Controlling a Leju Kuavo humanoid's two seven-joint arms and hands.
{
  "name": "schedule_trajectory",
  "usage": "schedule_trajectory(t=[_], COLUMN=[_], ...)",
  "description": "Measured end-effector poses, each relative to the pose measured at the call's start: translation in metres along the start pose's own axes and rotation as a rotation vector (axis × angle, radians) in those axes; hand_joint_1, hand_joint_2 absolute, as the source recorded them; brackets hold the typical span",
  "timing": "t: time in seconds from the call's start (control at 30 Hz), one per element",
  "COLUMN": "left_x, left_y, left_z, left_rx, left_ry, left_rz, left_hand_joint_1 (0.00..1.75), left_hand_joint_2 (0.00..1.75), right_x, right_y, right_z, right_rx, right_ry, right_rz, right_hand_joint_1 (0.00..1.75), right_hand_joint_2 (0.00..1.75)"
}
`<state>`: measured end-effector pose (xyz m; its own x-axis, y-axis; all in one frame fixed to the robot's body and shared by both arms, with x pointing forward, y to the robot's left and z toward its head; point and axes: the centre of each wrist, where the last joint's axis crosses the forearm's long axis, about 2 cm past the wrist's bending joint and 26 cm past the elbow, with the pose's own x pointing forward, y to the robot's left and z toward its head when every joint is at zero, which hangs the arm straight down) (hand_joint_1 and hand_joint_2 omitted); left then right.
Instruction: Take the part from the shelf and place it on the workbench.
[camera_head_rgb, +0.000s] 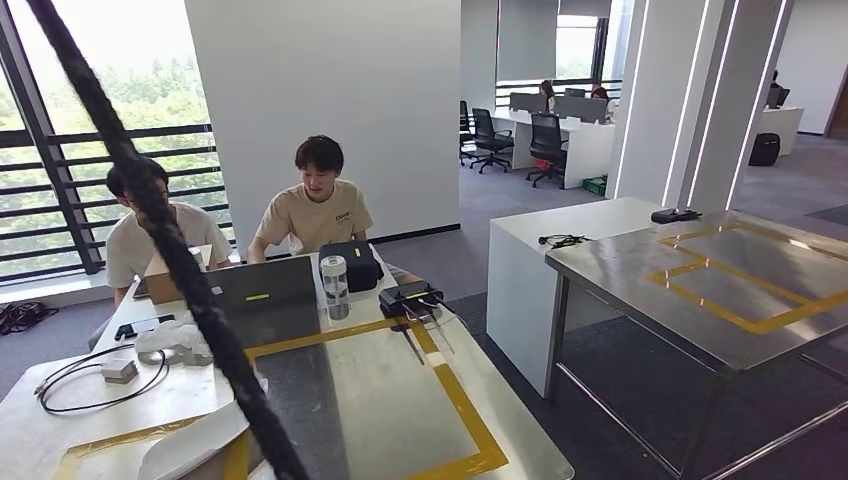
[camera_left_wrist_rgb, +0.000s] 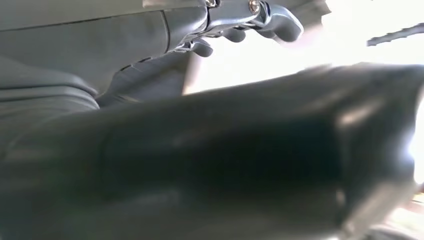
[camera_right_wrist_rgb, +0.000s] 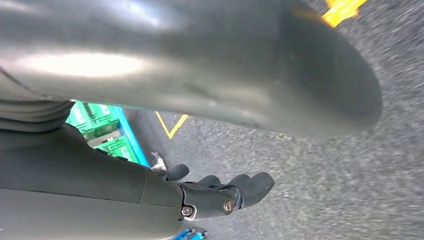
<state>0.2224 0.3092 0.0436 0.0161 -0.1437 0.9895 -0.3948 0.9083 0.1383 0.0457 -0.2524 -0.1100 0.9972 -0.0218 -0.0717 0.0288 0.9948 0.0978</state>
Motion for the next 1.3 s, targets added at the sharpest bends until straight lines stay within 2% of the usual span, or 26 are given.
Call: schedule_trajectory(t=[0.07,0.13,0.23,0.3,0.37,0.43,0.5,0.6,0.7,0.93,1.1,1.17,1.3], left_x=[-0.041,-0.078,-0.117,-0.134,-0.143,-0.148,-0.150,-0.151,-0.151,-0.153,-0.150,-0.148,-0.148], left_y=[0.015,0.030,0.046,0.052,0.053,0.049,0.043,0.033,0.030,0.033,0.027,0.023,0.021], left_z=[0.000,0.013,0.052,0.084,0.112,0.135,0.152,0.168,0.174,0.173,0.152,0.144,0.142], left_rx=[0.007,0.030,0.095,0.135,0.162,0.176,0.170,0.125,0.083,-0.059,-0.201,-0.227,-0.246], left_ry=[0.166,0.377,0.807,1.085,1.304,1.481,1.590,1.672,1.684,1.545,1.453,1.437,1.433], left_rz=[-0.066,-0.101,-0.118,-0.143,-0.172,-0.169,-0.157,-0.153,-0.152,-0.149,-0.176,-0.189,-0.202], left_hand_joint_1=[0.00,0.00,0.00,0.00,0.00,0.00,0.00,0.00,0.00,0.00,0.00,0.00,0.00], left_hand_joint_2=[0.00,0.00,0.00,0.00,0.00,0.00,0.00,0.00,0.00,0.00,0.00,0.00,0.00], right_x=[0.001,0.002,-0.001,-0.003,-0.003,-0.003,-0.003,0.000,0.000,0.000,0.004,0.006,0.003], right_y=[0.000,-0.001,-0.005,-0.008,-0.012,-0.016,-0.018,-0.019,-0.020,-0.020,-0.020,-0.020,-0.020], right_z=[0.000,0.000,0.000,0.000,0.000,0.000,0.000,0.001,0.001,0.001,0.002,0.002,0.001], right_rx=[0.004,0.006,0.005,0.003,-0.002,-0.010,-0.017,-0.022,-0.027,-0.039,-0.040,-0.041,-0.042], right_ry=[-0.001,-0.002,0.002,0.007,0.010,0.008,0.007,0.007,0.005,0.008,0.001,-0.006,0.001], right_rz=[0.005,0.010,0.011,0.011,0.007,-0.004,-0.020,-0.031,-0.032,-0.031,-0.019,-0.017,-0.016], right_hand_joint_1=[0.00,0.00,0.00,0.00,0.00,0.00,0.00,0.00,0.00,0.00,0.00,0.00,0.00], right_hand_joint_2=[0.00,0.00,0.00,0.00,0.00,0.00,0.00,0.00,0.00,0.00,0.00,0.00,0.00])
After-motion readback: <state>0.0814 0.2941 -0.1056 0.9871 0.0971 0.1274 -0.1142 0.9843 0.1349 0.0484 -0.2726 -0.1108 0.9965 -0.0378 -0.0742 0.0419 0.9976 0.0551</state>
